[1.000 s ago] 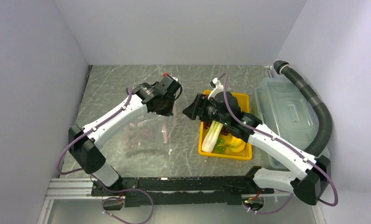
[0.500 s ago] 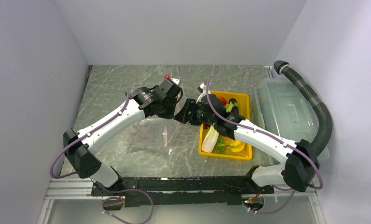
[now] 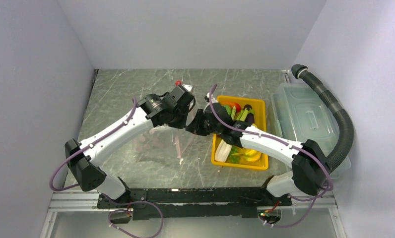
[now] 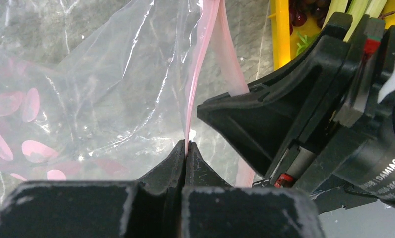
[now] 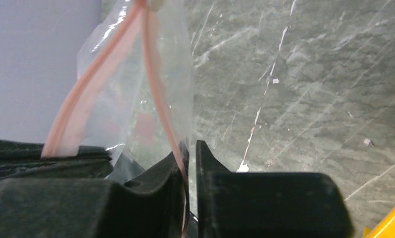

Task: Place the food in the zip-top bag and seal the zipper

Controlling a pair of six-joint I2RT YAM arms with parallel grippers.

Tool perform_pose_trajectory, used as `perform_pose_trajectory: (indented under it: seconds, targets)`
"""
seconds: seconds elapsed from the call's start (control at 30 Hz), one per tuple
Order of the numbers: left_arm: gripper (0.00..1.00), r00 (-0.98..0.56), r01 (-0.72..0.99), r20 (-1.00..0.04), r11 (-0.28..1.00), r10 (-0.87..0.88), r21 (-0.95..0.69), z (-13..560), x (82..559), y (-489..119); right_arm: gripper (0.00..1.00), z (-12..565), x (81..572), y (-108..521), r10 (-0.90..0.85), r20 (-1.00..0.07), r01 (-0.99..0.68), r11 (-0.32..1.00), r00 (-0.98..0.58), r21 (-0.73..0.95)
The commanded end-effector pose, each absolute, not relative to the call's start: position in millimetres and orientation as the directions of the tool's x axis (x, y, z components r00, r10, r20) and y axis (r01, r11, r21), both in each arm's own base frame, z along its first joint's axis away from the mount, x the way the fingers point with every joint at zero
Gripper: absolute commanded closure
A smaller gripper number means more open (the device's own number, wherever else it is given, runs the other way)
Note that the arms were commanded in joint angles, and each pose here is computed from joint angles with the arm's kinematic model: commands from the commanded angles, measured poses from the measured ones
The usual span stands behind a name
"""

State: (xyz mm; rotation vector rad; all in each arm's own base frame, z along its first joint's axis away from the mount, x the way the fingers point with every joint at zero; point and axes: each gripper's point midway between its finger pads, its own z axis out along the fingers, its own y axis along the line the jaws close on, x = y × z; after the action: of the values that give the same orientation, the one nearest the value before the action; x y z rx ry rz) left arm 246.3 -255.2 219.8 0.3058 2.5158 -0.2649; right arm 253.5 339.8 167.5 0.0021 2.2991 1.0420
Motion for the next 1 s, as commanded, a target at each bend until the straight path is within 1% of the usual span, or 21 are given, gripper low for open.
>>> perform_pose_trajectory:
  seconds: [0.0, 0.03, 0.07, 0.33, 0.43, 0.7, 0.97]
  targets:
    - [1.00, -0.764, 0.253, -0.633, 0.961, 0.129, -0.110, 257, 245, -243, 0.94, 172, 264, 334, 0.281, -0.574, -0.230, 0.717, -0.769, 0.659]
    - [1.00, -0.763, 0.249, -0.632, 0.964, 0.137, -0.092, 258, 244, -239, 0.99, 169, 266, 330, 0.285, -0.582, -0.219, 0.733, -0.762, 0.644]
    - [1.00, -0.757, 0.246, -0.639, 0.966, 0.139, -0.082, 264, 245, -236, 1.00, 166, 267, 327, 0.287, -0.592, -0.210, 0.747, -0.753, 0.630]
    - [1.00, -0.727, 0.211, -0.649, 0.972, 0.225, 0.101, 291, 247, -206, 1.00, 157, 269, 313, 0.279, -0.652, -0.160, 0.833, -0.705, 0.530]
    - [1.00, -0.723, 0.210, -0.634, 0.962, 0.274, 0.176, 294, 245, -202, 1.00, 156, 269, 312, 0.274, -0.672, -0.145, 0.855, -0.688, 0.497]
    - [1.00, -0.675, 0.182, -0.576, 0.861, 0.461, 0.476, 295, 236, -204, 1.00, 156, 270, 310, 0.286, -0.689, -0.113, 0.874, -0.666, 0.472]
    - [1.00, -0.610, 0.144, -0.635, 0.855, 0.474, 0.499, 311, 238, -208, 1.00, 156, 267, 303, 0.304, -0.686, -0.097, 0.872, -0.661, 0.480]
